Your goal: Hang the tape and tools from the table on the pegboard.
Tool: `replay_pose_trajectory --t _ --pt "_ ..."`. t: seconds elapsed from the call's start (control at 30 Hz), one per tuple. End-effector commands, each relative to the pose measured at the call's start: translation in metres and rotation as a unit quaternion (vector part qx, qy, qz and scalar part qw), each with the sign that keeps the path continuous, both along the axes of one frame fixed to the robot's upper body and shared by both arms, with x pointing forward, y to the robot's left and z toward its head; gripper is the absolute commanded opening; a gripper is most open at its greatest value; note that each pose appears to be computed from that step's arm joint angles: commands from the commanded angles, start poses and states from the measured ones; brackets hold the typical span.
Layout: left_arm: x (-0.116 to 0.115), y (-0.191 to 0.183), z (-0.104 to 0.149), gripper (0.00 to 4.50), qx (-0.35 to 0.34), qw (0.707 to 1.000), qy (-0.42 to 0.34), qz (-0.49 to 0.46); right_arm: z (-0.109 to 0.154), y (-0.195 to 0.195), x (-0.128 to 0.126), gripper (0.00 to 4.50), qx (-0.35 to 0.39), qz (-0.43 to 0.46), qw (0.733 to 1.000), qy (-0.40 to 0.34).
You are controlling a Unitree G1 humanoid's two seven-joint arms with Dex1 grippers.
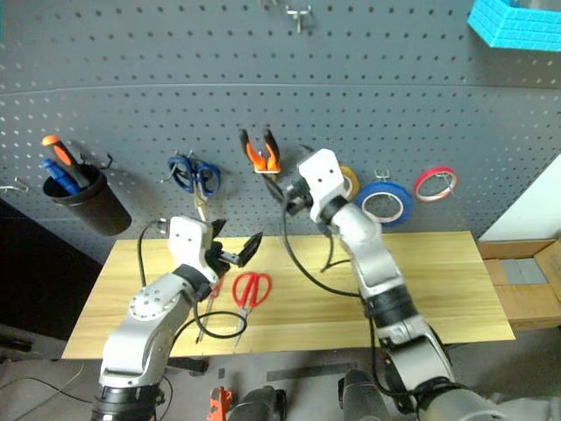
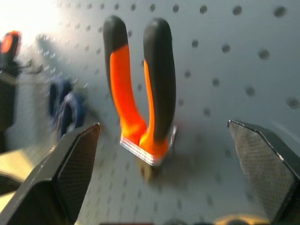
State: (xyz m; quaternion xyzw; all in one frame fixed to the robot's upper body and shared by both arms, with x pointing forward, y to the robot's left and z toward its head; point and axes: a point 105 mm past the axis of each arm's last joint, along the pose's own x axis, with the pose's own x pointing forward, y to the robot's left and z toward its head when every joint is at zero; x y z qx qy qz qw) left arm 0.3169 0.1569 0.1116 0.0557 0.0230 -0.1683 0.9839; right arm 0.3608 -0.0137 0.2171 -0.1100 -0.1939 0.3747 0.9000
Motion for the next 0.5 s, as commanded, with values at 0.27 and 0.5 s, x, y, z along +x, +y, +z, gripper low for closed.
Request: replay_pose_trajectory --t 0.27,0.5 --pt "-0.027 0.025 -0.070 4.50 0.057 0.987 0.099 0.114 -0.043 0.011 -0.061 4.49 -0.081 0.180 0.979 0.050" --pt "-0.061 0.031 -0.118 4.50 0.017 0.974 0.206 0.089 -0.091 0.018 -0.092 4.49 -0.167 0.276 0.945 0.059"
